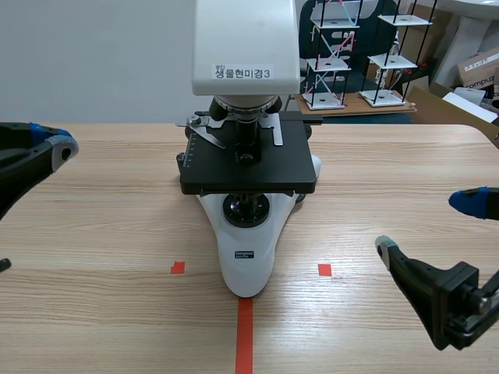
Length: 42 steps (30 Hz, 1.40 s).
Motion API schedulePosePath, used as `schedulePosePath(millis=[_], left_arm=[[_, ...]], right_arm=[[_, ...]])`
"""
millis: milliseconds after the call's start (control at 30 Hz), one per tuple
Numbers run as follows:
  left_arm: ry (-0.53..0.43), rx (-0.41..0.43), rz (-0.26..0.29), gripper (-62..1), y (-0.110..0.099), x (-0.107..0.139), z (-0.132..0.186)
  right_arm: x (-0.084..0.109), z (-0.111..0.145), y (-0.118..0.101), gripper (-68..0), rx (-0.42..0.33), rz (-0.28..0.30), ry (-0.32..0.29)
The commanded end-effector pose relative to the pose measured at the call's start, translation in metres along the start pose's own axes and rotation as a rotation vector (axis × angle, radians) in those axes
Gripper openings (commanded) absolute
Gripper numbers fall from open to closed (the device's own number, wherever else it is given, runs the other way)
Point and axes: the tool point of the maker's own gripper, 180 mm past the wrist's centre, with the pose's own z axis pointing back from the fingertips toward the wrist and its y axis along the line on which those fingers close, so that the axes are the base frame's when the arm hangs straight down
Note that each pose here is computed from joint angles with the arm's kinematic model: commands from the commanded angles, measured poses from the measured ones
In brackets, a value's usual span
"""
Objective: Point at the stage clip
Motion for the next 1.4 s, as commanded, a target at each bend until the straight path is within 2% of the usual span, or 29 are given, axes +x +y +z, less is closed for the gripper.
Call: schedulePosePath(millis=[0,133,333,600,933,1367], left_arm=[[-0.013,0.016,-0.021,-58.5,0.011,0.003,-0.002],[-0.011,0.023,-0.036,-58.5,0.037,0.003,-0.006],[-0.002,-0.029,-0.046,-58.5,0.050,0.004,-0.018],[-0.005,-0.114,-0.030,-58.5,0.035,0.005,-0.043],[-0.008,-0.145,-0.018,-58.4,0.024,0.010,-0.078],[-0.011,-0.198,-0.026,-58.4,0.014,0.014,-0.096]], right_arm=[[0.007,0.000,-0.003,-3.9,-0.009,0.005,-0.025],[0.007,0.000,-0.003,-3.9,-0.009,0.005,-0.025],[0.007,0.000,-0.003,-3.9,-0.009,0.005,-0.025],[0.007,0.000,-0.003,-3.9,-0.009,0.005,-0.025],[0.007,0.000,-0.003,-3.9,-0.009,0.005,-0.025],[0.007,0.000,-0.003,-3.9,-0.009,0.005,-0.025]])
